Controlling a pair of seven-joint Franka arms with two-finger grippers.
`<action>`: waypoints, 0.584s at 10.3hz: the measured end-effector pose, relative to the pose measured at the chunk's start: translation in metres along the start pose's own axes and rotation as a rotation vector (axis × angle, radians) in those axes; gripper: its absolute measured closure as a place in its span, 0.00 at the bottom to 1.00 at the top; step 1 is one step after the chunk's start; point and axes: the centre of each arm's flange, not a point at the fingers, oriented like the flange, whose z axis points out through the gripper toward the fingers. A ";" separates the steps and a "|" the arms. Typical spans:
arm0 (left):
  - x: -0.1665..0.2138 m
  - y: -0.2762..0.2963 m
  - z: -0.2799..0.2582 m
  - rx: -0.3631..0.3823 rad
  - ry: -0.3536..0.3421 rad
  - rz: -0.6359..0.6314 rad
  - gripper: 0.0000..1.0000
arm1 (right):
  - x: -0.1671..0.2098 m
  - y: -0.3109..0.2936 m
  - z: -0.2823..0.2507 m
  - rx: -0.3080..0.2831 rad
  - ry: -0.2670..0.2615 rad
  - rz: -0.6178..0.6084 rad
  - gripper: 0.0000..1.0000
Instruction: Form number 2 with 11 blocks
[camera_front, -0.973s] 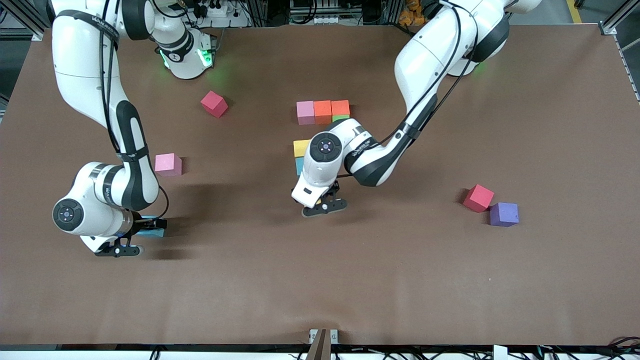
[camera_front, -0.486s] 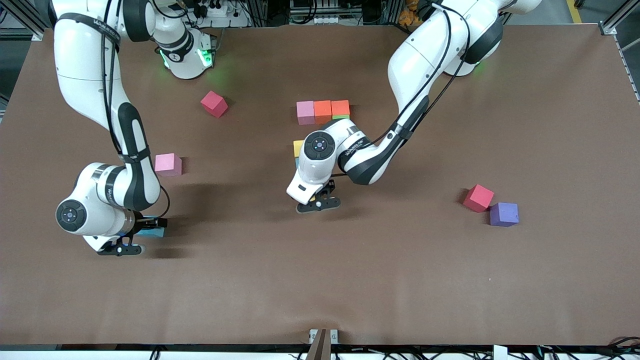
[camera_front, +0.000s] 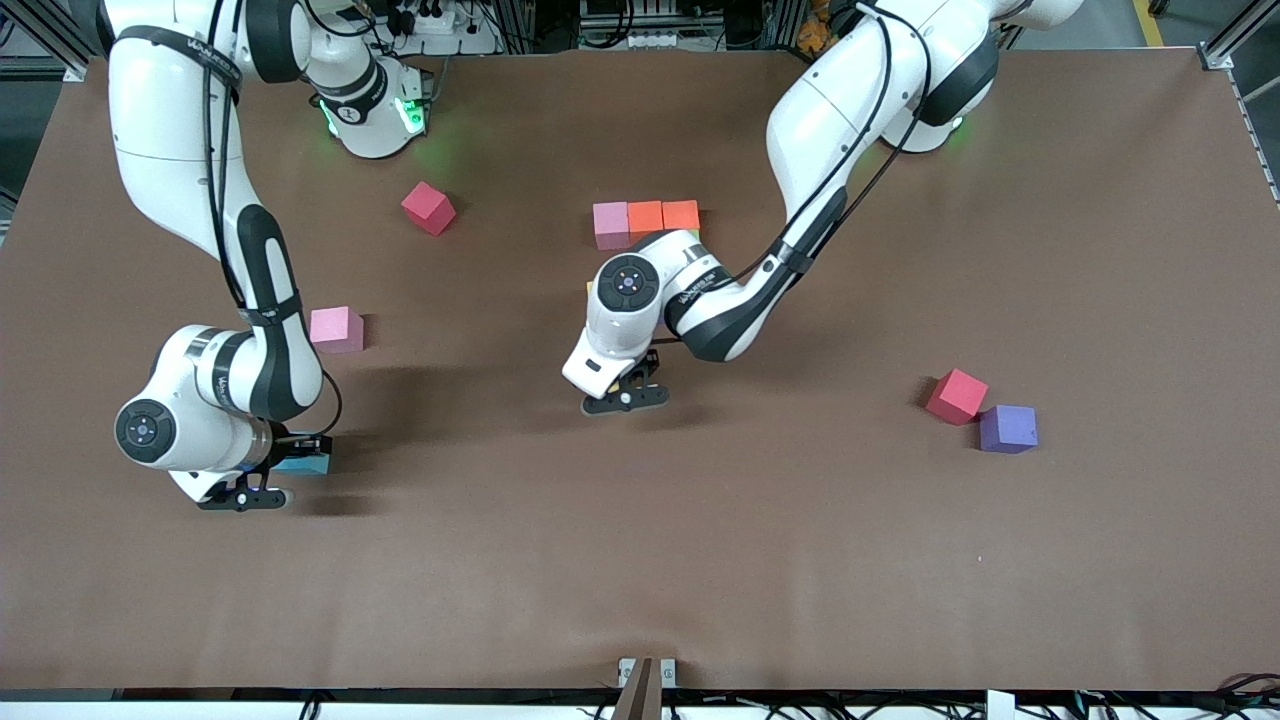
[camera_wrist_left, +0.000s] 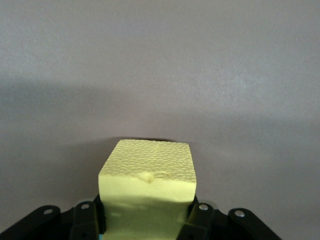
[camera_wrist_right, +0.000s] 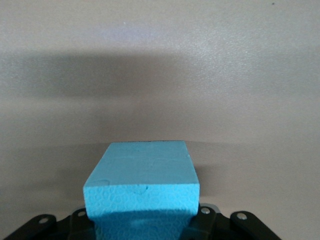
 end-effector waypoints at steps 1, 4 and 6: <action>-0.001 -0.001 0.001 0.010 -0.005 0.007 0.44 | 0.001 -0.004 -0.001 0.004 -0.004 -0.004 0.40; 0.004 -0.009 0.004 0.040 -0.019 0.035 0.44 | 0.006 -0.022 -0.020 0.017 -0.009 0.027 0.41; 0.004 -0.009 0.004 0.048 -0.024 0.043 0.44 | 0.008 -0.047 -0.032 0.019 0.000 0.072 0.43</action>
